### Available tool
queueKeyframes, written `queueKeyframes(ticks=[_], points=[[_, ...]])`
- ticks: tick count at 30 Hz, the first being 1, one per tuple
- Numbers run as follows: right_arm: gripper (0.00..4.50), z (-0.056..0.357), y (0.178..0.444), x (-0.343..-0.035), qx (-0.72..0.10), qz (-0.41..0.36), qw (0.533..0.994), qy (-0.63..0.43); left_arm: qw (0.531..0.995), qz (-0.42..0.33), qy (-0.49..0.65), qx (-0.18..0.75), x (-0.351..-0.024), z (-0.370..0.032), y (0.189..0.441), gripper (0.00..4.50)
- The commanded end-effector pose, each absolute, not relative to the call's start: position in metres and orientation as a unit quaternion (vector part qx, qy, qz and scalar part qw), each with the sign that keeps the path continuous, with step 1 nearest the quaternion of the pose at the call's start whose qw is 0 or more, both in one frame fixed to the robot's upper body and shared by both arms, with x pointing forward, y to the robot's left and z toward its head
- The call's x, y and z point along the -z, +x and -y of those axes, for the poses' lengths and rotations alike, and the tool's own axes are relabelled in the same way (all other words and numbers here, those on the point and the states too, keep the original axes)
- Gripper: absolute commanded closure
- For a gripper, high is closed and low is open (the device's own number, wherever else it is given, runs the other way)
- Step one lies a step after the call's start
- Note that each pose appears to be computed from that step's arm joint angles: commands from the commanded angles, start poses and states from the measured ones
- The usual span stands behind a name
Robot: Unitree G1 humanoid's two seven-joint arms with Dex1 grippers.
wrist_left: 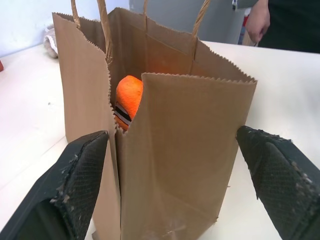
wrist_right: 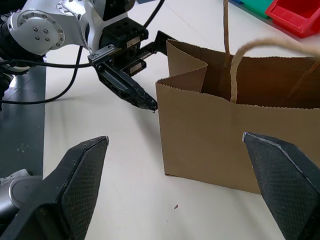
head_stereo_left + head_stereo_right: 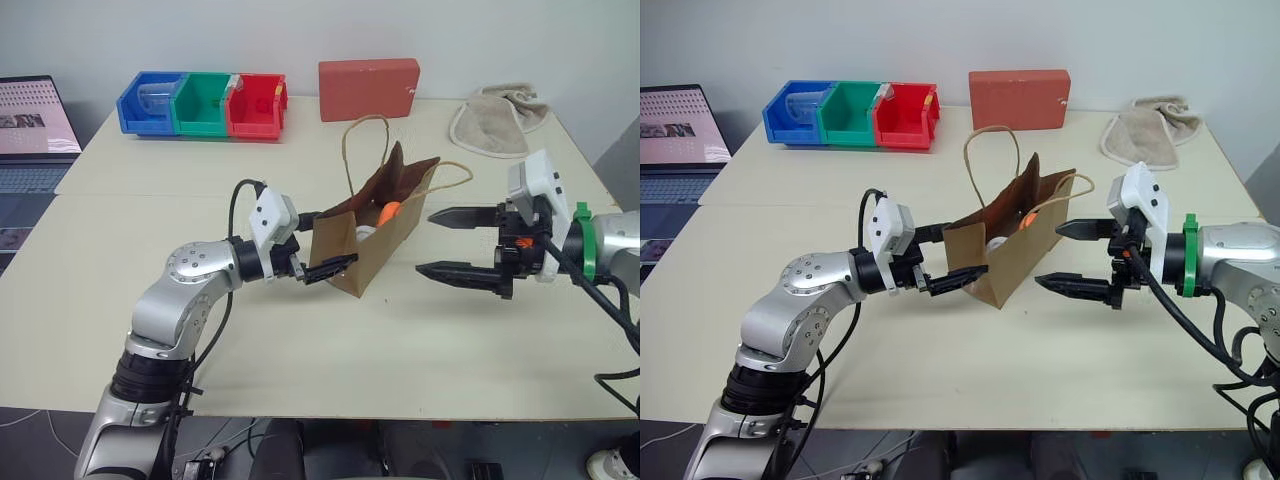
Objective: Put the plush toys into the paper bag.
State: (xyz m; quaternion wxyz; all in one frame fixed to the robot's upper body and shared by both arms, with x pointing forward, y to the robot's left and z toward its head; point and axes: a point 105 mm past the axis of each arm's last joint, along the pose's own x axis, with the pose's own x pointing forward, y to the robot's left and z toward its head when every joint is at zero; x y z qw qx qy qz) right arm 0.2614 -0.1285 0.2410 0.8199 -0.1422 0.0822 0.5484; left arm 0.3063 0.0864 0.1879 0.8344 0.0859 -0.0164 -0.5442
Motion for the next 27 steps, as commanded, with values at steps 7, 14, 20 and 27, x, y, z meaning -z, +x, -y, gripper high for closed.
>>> queueKeyframes(ticks=[7,14,20,27], points=[[0.00,0.121,0.264,-0.236,-0.541,-0.057,0.818,-0.184,0.839,0.020,0.075,0.539,-0.202,-0.103,0.304,0.12],[0.00,0.115,0.271,-0.225,-0.532,-0.055,0.822,-0.196,0.836,0.019,0.069,0.545,-0.201,-0.097,0.300,0.12],[0.00,0.109,0.295,-0.213,-0.480,-0.045,0.852,-0.201,0.836,0.020,0.067,0.544,-0.202,-0.097,0.299,0.12],[0.00,0.084,0.310,-0.204,-0.467,-0.039,0.868,-0.163,0.832,0.024,0.063,0.551,-0.204,-0.090,0.296,0.12]])
